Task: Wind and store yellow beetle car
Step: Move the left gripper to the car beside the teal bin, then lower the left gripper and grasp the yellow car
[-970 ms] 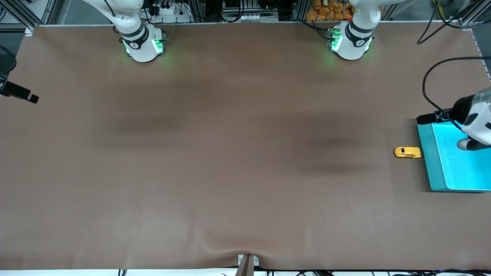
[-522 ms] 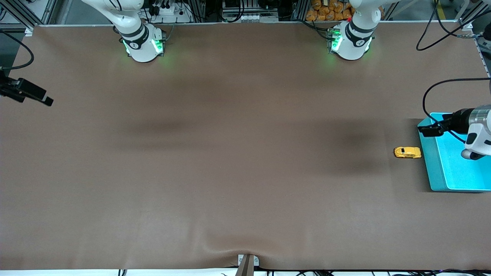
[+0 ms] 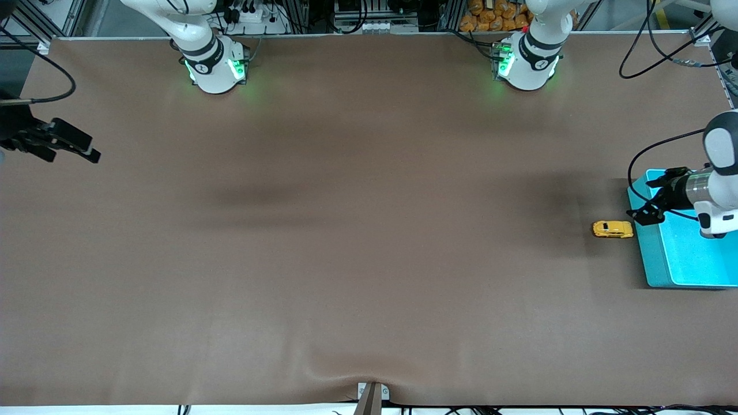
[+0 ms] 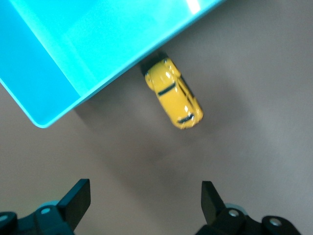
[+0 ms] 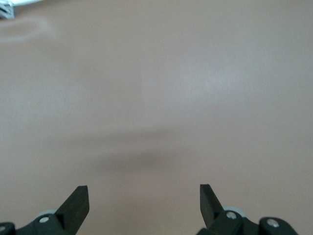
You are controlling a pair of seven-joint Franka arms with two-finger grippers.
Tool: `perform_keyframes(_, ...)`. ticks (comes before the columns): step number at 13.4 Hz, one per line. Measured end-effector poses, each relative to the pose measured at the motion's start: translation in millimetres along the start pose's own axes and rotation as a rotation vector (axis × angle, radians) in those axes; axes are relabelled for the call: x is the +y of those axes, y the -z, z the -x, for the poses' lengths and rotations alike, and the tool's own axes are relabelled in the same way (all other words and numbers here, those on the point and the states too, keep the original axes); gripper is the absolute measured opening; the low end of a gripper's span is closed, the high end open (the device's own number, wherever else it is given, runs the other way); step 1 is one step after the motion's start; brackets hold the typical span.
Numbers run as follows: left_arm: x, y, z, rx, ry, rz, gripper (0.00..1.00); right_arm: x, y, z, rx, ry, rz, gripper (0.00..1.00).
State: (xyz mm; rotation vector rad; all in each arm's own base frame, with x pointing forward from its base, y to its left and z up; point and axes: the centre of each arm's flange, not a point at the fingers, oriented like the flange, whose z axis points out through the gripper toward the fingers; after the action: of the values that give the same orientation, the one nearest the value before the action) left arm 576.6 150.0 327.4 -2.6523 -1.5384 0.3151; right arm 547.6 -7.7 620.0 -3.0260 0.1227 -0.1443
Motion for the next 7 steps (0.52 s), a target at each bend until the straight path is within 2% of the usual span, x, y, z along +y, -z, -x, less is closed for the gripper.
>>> perform_keyframes(1, 1, -6, -7, 0.017, 0.087, 0.024, 1.00, -2, -5, 2, 0.030, 0.005, 0.001, 1.00)
perform_keyframes(4, -15, -23, -43, 0.045, 0.314, 0.091, 1.00, -3, -3, 19, 0.070, 0.010, 0.005, 1.00)
perform_keyframes(5, -22, -28, -53, 0.050, 0.362, 0.106, 1.00, -3, 4, 25, 0.083, 0.015, 0.010, 1.00)
perform_keyframes(7, -24, -42, -58, 0.060, 0.410, 0.129, 1.00, -2, 9, 35, 0.091, 0.037, 0.063, 1.00)
